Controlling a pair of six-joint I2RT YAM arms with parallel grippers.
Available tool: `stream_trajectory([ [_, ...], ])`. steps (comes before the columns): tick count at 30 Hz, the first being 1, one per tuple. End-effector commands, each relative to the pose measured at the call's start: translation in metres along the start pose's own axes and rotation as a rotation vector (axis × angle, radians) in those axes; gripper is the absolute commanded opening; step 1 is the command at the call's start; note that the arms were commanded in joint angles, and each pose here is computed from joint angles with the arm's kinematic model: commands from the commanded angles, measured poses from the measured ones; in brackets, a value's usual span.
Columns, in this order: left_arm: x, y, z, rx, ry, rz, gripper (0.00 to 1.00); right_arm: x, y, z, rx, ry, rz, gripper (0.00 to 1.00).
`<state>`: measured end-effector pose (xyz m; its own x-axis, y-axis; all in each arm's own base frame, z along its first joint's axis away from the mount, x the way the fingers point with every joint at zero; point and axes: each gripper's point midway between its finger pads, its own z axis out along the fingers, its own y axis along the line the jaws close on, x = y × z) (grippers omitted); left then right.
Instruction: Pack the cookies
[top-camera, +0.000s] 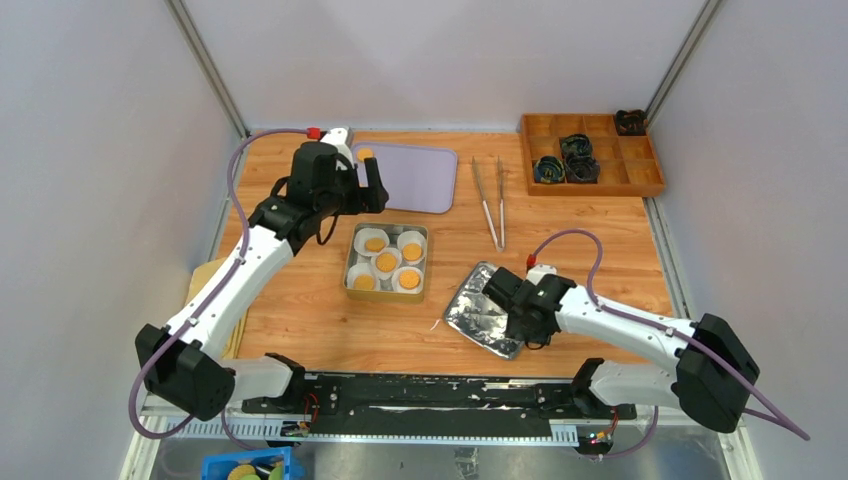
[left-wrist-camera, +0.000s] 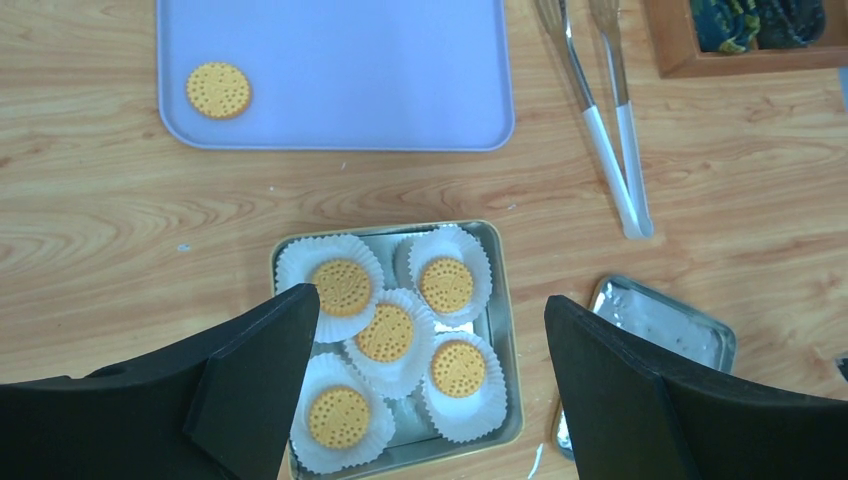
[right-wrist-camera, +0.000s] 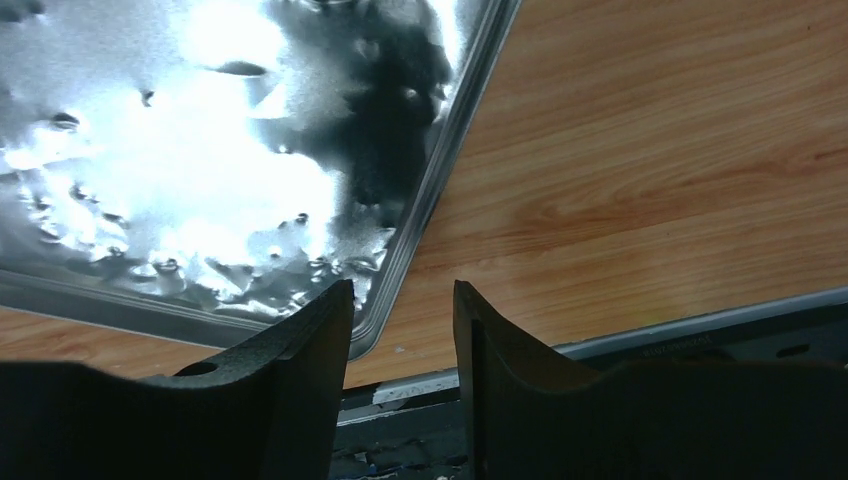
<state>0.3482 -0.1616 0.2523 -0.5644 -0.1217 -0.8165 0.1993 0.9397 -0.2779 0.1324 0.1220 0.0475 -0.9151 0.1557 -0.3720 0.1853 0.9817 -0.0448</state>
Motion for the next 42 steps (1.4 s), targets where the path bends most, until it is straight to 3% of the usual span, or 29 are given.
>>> stream_trajectory([
  [1, -0.014, -0.016, -0.021, 0.079, -0.060, 0.000, 0.90, 0.019, -0.020, 0.013, 0.089, 0.027, 0.096, 0.47],
  [7, -0.011, -0.019, -0.032, 0.103, -0.070, -0.004, 0.90, 0.026, -0.018, 0.028, 0.092, 0.043, 0.132, 0.44],
  [16, -0.008, -0.017, -0.036, 0.098, -0.068, 0.001, 0.90, 0.019, -0.005, 0.040, 0.052, 0.038, 0.130, 0.00],
  [21, -0.007, -0.018, -0.033, 0.102, -0.052, 0.011, 0.90, -0.012, 0.003, 0.018, 0.053, -0.036, 0.044, 0.00],
  [35, 0.000, -0.051, -0.003, 0.271, 0.034, 0.027, 0.90, -0.139, 0.021, -0.103, -0.014, -0.453, -0.067, 0.00],
  [42, 0.017, -0.096, 0.012, 0.549, 0.089, 0.016, 0.90, -0.172, 0.048, -0.131, -0.117, -0.555, -0.108, 0.00],
])
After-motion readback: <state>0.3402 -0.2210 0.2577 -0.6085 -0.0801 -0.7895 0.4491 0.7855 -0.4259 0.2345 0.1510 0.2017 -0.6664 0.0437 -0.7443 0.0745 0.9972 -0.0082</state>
